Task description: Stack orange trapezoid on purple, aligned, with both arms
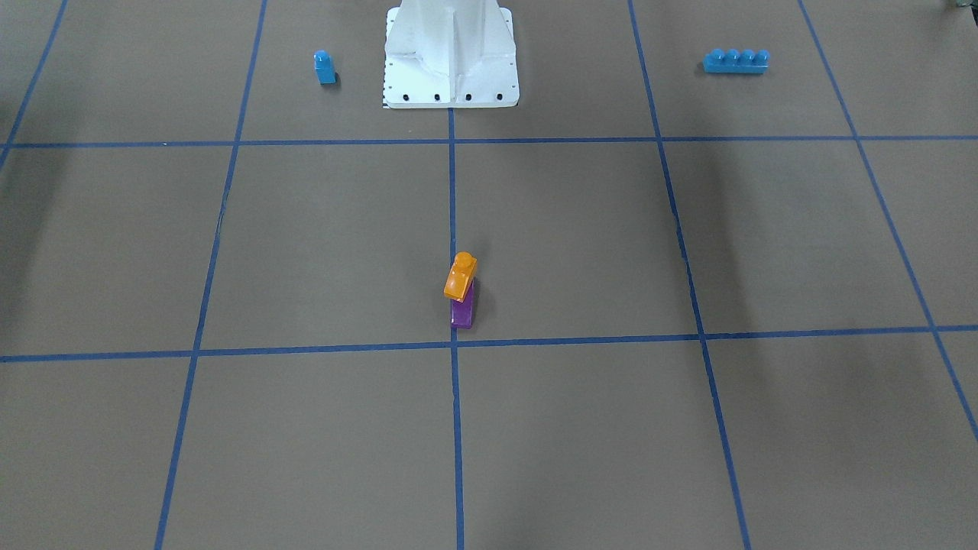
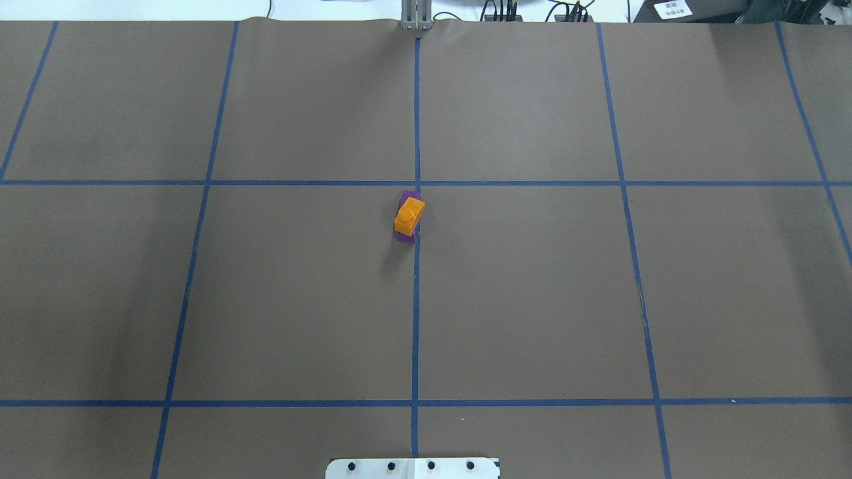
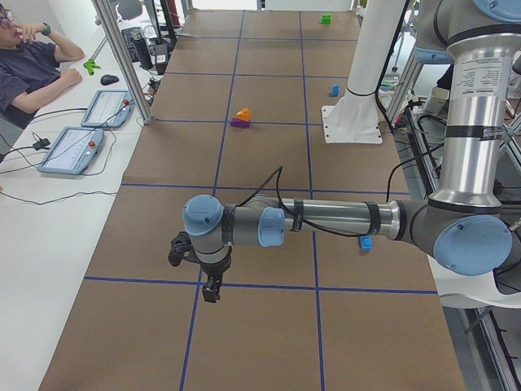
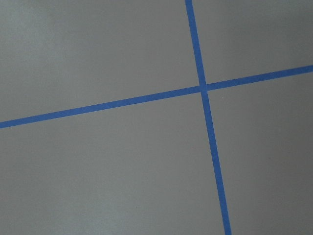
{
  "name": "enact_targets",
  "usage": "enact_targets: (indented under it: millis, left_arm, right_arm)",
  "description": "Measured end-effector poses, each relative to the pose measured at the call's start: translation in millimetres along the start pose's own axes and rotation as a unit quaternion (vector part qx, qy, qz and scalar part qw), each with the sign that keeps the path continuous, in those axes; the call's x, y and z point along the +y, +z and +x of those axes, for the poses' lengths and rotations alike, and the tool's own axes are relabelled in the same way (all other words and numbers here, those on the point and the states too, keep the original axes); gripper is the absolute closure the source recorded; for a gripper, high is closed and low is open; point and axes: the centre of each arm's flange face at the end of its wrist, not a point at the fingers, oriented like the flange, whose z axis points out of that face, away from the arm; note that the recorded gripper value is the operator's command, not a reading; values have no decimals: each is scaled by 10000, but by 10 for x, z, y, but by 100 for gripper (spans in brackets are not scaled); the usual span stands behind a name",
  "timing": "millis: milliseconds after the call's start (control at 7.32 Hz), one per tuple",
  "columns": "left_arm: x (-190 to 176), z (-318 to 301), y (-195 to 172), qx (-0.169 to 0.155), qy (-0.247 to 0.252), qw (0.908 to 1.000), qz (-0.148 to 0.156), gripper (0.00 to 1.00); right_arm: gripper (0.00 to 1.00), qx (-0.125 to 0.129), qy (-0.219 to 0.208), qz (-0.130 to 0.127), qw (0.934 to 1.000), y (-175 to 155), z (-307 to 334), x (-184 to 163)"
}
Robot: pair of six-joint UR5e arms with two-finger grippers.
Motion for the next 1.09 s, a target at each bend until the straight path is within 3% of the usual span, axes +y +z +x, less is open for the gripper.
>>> enact_targets:
  millis: [546, 820, 1093]
  left_arm:
    - [-48, 0, -13, -30, -1009, 9949, 16, 0]
    - [-51, -4, -9, -30, -1122, 9937, 16, 0]
    - [-51, -7, -5, -30, -1138, 9935, 13, 0]
  right_arm:
    - [0, 20, 13, -5, 10000, 3, 7, 1]
    - [0, 31, 73, -3, 10000, -3, 4, -6]
    - [0, 39, 487, 17, 9988, -18, -8, -31]
